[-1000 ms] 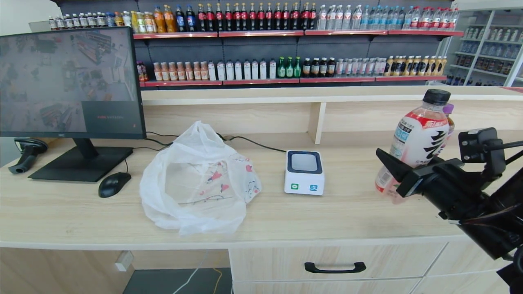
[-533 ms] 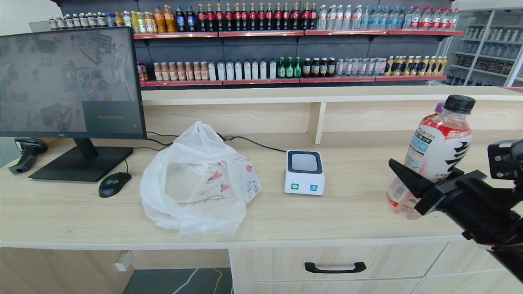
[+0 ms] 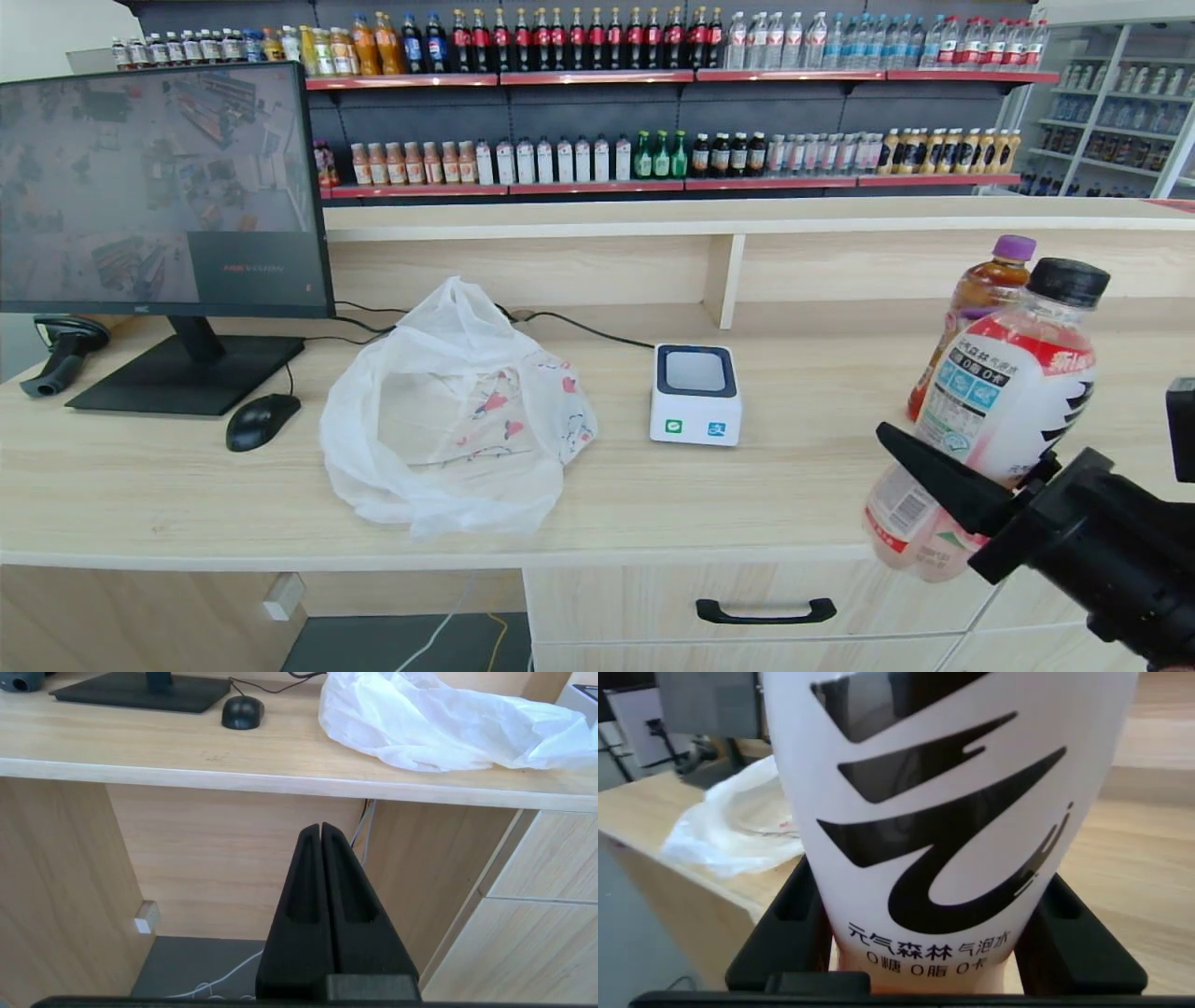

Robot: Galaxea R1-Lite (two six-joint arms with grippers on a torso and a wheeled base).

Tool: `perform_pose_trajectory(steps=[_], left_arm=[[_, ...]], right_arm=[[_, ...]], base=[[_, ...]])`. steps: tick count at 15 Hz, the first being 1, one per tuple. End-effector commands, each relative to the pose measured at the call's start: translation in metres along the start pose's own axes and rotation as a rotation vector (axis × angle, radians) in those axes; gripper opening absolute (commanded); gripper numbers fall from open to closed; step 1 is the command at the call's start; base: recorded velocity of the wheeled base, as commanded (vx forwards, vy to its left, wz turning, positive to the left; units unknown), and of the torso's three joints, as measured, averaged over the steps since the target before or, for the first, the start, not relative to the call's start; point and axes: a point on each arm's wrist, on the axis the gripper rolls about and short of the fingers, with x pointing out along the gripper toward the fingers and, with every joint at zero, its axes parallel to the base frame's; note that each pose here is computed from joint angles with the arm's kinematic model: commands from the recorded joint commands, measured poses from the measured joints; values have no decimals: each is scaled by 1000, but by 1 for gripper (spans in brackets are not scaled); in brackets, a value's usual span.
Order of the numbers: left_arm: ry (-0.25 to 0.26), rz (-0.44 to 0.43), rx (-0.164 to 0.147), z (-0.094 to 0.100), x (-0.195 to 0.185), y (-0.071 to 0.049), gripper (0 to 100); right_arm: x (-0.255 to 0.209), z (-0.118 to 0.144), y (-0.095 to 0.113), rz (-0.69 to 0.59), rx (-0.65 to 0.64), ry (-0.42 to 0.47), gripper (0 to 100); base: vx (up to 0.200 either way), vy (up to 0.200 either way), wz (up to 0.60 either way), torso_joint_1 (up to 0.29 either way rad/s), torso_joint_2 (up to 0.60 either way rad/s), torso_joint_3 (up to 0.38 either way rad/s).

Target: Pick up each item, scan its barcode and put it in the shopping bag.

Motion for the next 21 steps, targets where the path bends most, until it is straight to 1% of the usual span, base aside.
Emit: perform_pose_trajectory(steps=[1,5,7,8,9,10,15,16,21], left_arm=[[-1,0,0,0,0,0,0],[-1,0,0,0,0,0,0],[-1,0,0,0,0,0,0],[-1,0,0,0,0,0,0],[-1,0,0,0,0,0,0],[-1,0,0,0,0,0,0],[-1,0,0,0,0,0,0],[-1,0,0,0,0,0,0],[-1,0,0,0,0,0,0]], right_arm=[[2,-5,24,151,98,32,0],[19,-13,35,308,170,90,0],[34,-9,46,357,244,74,0],[42,-4,55,395,309,58,0],[45,-2,59,411,343,52,0],[46,2,67,449,399,49,0],[55,20,78,506,501,-8,0],[55,28,84,540,541,-26,0],[56,39,90,578,580,-62,0]], base=[[0,0,0,0,0,0],[0,0,0,0,0,0],[0,0,0,0,0,0],[0,0,0,0,0,0],[0,0,0,0,0,0],[0,0,0,0,0,0],[0,0,0,0,0,0],[0,0,0,0,0,0],[0,0,0,0,0,0]])
